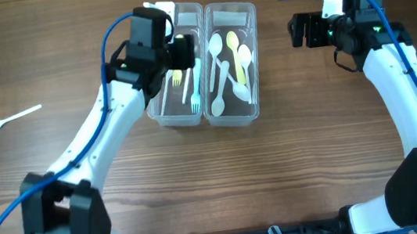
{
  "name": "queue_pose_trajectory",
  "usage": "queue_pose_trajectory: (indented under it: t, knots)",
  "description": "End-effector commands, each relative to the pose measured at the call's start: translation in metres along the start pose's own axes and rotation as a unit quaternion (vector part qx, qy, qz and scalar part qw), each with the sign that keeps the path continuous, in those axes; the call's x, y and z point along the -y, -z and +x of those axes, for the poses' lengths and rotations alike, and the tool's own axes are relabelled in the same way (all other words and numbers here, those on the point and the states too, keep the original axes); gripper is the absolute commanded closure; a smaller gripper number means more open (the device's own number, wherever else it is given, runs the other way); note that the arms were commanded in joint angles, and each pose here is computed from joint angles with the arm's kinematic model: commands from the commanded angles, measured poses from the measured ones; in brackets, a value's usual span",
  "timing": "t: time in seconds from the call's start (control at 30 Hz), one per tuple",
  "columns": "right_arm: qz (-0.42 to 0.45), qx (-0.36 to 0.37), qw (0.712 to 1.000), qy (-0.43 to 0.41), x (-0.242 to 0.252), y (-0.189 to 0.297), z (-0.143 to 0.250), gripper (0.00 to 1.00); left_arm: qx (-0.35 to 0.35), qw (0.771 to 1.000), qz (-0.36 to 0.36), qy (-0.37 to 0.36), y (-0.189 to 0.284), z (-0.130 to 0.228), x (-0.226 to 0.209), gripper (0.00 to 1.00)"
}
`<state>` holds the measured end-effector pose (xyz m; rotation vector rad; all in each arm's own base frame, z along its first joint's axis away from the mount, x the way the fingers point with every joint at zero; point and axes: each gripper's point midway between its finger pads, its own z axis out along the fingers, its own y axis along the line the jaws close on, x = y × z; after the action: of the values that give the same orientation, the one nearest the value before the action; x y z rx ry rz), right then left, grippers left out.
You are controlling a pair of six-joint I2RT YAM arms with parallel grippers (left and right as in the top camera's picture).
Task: Pack container
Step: 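Carry the white fork into the left compartment and release it, then move the left gripper to the last white fork and grasp it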
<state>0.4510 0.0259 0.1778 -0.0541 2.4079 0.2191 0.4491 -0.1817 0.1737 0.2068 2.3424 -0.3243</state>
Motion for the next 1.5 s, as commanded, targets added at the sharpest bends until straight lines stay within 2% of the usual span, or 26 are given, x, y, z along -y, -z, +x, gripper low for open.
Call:
queue_pose_trajectory:
  t: [0.0, 0.13, 0.2, 0.23, 0.27, 0.3, 0.33, 0.37, 0.47, 0.5, 0.57, 0.6, 0.63, 0.67, 0.7, 0.73, 0.77, 0.87, 0.93, 0.97, 1.13, 1.33, 1.43, 1.47]
  knots:
    - [0.004, 0.008, 1.0, 0.007, 0.001, 0.004, -0.004, 0.0, 0.013, 1.0, -0.016, 0.0, -0.004, -0.006, -0.01, 0.17]
    - [0.004, 0.008, 1.0, 0.007, 0.001, 0.004, -0.004, 0.0, 0.055, 0.996, -0.069, 0.018, 0.022, -0.03, -0.043, 0.23]
    - [0.004, 0.008, 1.0, 0.007, 0.001, 0.004, -0.004, 0.0, 0.092, 0.984, -0.129, 0.078, 0.053, -0.046, -0.077, 0.26]
    - [0.004, 0.008, 1.0, 0.007, 0.001, 0.004, -0.004, 0.0, 0.105, 0.973, -0.162, 0.126, 0.068, -0.047, -0.096, 0.24]
    - [0.004, 0.008, 1.0, 0.007, 0.001, 0.004, -0.004, 0.0, 0.12, 0.951, -0.207, 0.196, 0.09, -0.043, -0.121, 0.17]
    - [0.004, 0.008, 1.0, 0.007, 0.001, 0.004, -0.004, 0.0, 0.136, 0.931, -0.232, 0.246, 0.106, -0.041, -0.138, 0.0]
    - [0.004, 0.008, 1.0, 0.007, 0.001, 0.004, -0.004, 0.0, 0.153, 0.914, -0.242, 0.287, 0.121, -0.042, -0.152, 0.0]
    - [0.004, 0.008, 1.0, 0.007, 0.001, 0.004, -0.004, 0.01, 0.162, 0.909, -0.239, 0.3, 0.13, -0.044, -0.16, 0.0]
    - [0.004, 0.008, 1.0, 0.007, 0.001, 0.004, -0.004, 0.0, 0.168, 0.909, -0.22, 0.313, 0.153, -0.046, -0.174, 0.0]
    - [0.004, 0.008, 1.0, 0.007, 0.001, 0.004, -0.004, 0.0, 0.163, 0.907, -0.227, 0.313, 0.159, -0.042, -0.182, 0.01]
    - [0.004, 0.008, 1.0, 0.007, 0.001, 0.004, -0.004, 0.0, 0.161, 0.896, -0.243, 0.335, 0.166, -0.035, -0.197, 0.21]
    - [0.004, 0.008, 1.0, 0.007, 0.001, 0.004, -0.004, 0.0, 0.162, 0.881, -0.248, 0.369, 0.168, -0.029, -0.205, 0.25]
    - [0.004, 0.008, 1.0, 0.007, 0.001, 0.004, -0.004, 0.0, 0.162, 0.845, -0.264, 0.437, 0.172, -0.015, -0.217, 0.27]
    - [0.004, 0.008, 1.0, 0.007, 0.001, 0.004, -0.004, 0.0, 0.167, 0.798, -0.285, 0.504, 0.178, 0.001, -0.23, 0.25]
    - [0.004, 0.008, 1.0, 0.007, 0.001, 0.004, -0.004, 0.0, 0.173, 0.735, -0.313, 0.576, 0.185, 0.022, -0.245, 0.28]
    - [0.004, 0.008, 1.0, 0.007, 0.001, 0.004, -0.004, 0.0, 0.176, 0.697, -0.328, 0.613, 0.187, 0.034, -0.255, 0.28]
    - [0.004, 0.008, 1.0, 0.007, 0.001, 0.004, -0.004, 0.0, 0.174, 0.678, -0.337, 0.629, 0.185, 0.041, -0.264, 0.27]
    - [0.004, 0.008, 1.0, 0.007, 0.001, 0.004, -0.004, 0.0, 0.151, 0.658, -0.37, 0.639, 0.172, 0.061, -0.285, 0.24]
    - [0.004, 0.008, 1.0, 0.007, 0.001, 0.004, -0.004, 0.0, 0.142, 0.642, -0.39, 0.645, 0.165, 0.072, -0.296, 0.3]
    - [0.004, 0.008, 1.0, 0.007, 0.001, 0.004, -0.004, 0.0, 0.14, 0.629, -0.4, 0.652, 0.161, 0.079, -0.303, 0.33]
    - [0.004, 0.008, 1.0, 0.007, 0.001, 0.004, -0.004, 0.0, 0.127, 0.546, -0.443, 0.7, 0.147, 0.121, -0.342, 0.34]
    - [0.004, 0.008, 1.0, 0.007, 0.001, 0.004, -0.004, 0.0, 0.112, 0.493, -0.478, 0.718, 0.135, 0.166, -0.39, 0.29]
    - [0.004, 0.008, 1.0, 0.007, 0.001, 0.004, -0.004, 0.0, 0.117, 0.48, -0.483, 0.723, 0.127, 0.179, -0.412, 0.29]
    - [0.004, 0.008, 1.0, 0.007, 0.001, 0.004, -0.004, 0.0, 0.116, 0.484, -0.483, 0.721, 0.125, 0.181, -0.417, 0.29]
